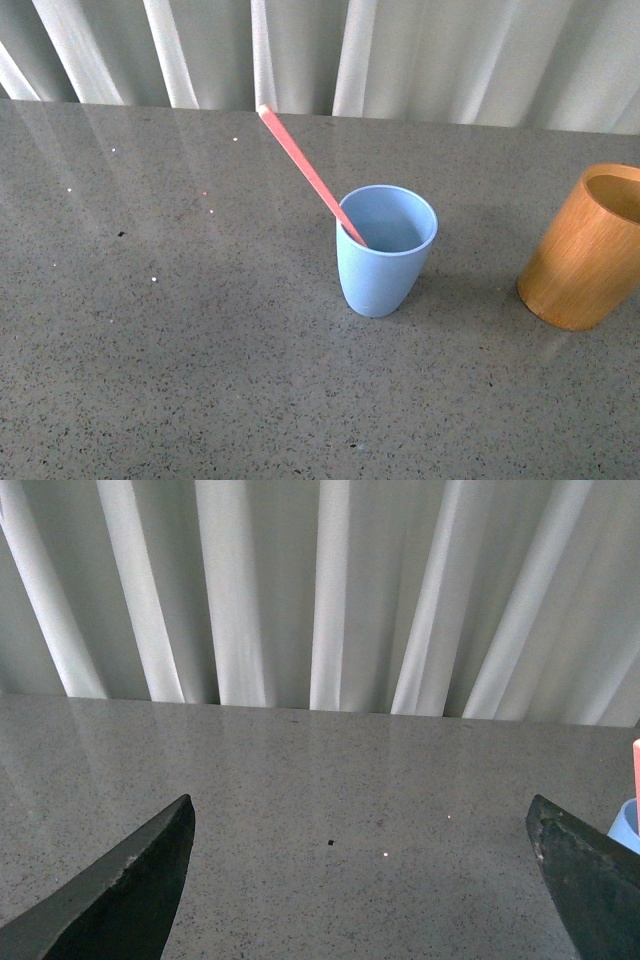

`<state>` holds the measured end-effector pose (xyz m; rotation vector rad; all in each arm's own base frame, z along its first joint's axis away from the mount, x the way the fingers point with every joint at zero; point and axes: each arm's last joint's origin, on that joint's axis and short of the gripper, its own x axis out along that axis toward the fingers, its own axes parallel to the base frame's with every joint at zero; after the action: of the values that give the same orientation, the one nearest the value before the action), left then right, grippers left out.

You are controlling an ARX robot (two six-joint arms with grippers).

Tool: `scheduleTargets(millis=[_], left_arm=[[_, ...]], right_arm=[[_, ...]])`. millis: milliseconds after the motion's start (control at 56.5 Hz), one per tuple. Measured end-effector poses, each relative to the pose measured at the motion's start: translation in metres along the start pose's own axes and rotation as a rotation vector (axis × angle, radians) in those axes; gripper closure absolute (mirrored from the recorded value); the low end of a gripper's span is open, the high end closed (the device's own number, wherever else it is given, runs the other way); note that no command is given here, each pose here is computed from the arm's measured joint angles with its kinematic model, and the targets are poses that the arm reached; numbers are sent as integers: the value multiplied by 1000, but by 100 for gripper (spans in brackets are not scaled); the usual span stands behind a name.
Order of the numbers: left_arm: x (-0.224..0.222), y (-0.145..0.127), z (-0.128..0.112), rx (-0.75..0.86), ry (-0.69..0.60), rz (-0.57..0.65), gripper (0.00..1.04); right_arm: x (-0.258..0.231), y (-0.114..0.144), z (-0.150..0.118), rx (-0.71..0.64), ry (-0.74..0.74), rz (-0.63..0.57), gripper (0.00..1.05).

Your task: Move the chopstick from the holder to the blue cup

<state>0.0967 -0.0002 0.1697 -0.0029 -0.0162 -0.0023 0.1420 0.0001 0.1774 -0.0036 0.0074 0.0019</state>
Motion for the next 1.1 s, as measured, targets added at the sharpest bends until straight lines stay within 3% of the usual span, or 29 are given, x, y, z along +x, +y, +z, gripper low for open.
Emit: scheduleTargets(millis=[1097], left_arm=[[0,0,0,0,0,0,7]], right_arm=[[-34,0,-3,0,-34,0,104]])
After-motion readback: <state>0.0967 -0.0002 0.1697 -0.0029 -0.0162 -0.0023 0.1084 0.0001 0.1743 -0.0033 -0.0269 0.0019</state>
